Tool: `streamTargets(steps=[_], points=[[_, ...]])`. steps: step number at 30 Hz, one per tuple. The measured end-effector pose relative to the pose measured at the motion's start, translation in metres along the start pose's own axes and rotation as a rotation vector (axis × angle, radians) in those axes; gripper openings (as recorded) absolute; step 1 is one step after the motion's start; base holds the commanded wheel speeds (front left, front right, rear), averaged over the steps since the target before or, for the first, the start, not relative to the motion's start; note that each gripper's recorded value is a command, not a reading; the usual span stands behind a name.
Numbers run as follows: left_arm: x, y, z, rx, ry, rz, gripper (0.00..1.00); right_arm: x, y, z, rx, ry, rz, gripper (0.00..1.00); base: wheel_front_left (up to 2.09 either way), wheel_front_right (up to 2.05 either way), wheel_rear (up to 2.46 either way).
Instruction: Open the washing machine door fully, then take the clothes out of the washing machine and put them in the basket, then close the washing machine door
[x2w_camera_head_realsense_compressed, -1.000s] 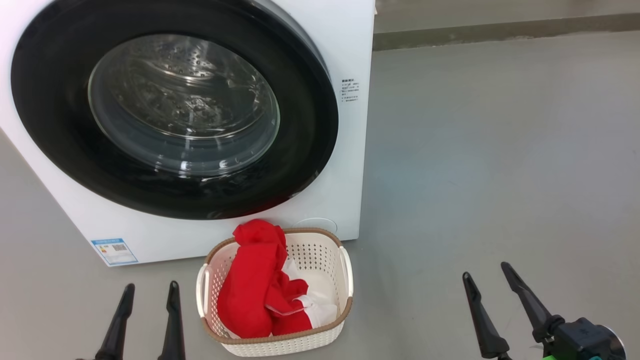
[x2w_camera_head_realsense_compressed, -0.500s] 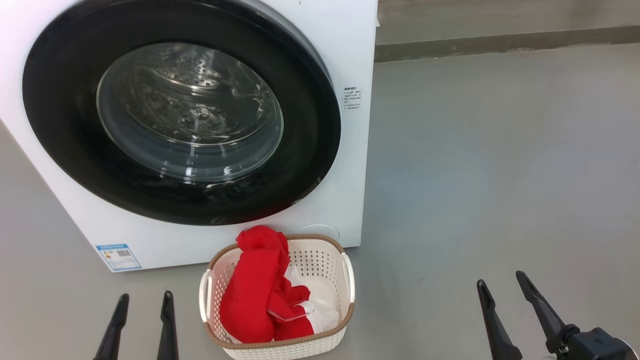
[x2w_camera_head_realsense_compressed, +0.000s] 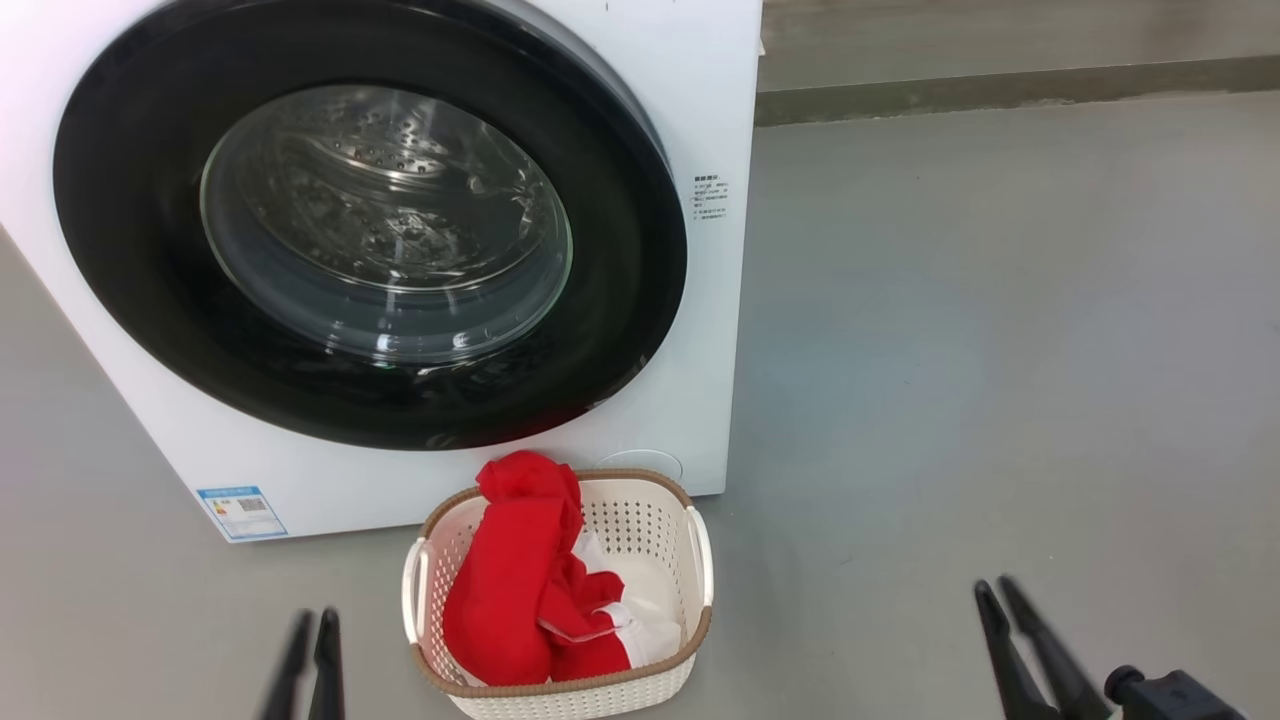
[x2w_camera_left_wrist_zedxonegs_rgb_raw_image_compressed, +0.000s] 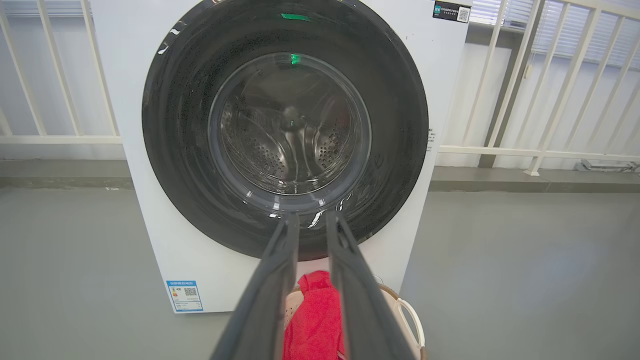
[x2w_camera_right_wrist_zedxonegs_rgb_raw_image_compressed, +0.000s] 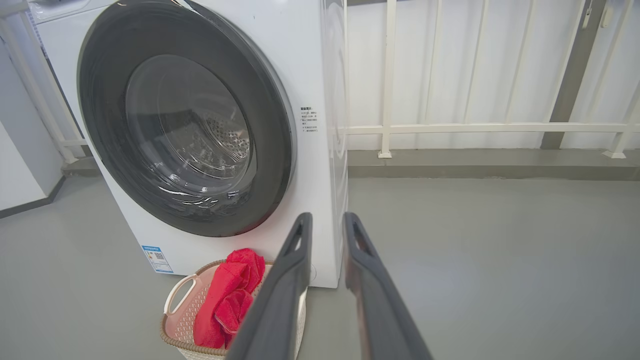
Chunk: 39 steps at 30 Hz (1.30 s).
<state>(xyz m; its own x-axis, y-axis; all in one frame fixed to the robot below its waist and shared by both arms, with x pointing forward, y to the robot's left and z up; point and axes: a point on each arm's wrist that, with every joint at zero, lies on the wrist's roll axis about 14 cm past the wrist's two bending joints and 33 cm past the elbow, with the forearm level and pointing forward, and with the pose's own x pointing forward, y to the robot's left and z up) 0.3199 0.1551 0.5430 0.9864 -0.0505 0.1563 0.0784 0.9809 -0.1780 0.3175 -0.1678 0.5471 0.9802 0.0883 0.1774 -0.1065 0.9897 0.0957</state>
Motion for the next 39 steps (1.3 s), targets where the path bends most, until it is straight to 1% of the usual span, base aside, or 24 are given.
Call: streamTargets(steps=[5, 15, 24, 39], points=[[-0.008, -0.003, -0.023, -0.039, 0.073, 0.018, 0.00, -0.004, -0.002, -0.018, 0.016, 0.055, -0.011, 0.00, 0.00, 0.00, 0.00], [-0.008, 0.005, -0.033, -0.127, 0.124, 0.051, 0.00, -0.005, -0.007, -0.027, 0.140, 0.083, -0.042, 0.00, 0.00, 0.00, 0.00], [-0.008, 0.011, -0.044, -0.229, 0.171, 0.079, 0.00, -0.005, -0.011, -0.034, 0.251, 0.103, -0.071, 0.00, 0.00, 0.00, 0.00], [0.001, 0.019, -0.052, -0.387, 0.210, 0.115, 0.00, 0.004, -0.018, -0.040, 0.429, 0.113, -0.106, 0.00, 0.00, 0.00, 0.00]])
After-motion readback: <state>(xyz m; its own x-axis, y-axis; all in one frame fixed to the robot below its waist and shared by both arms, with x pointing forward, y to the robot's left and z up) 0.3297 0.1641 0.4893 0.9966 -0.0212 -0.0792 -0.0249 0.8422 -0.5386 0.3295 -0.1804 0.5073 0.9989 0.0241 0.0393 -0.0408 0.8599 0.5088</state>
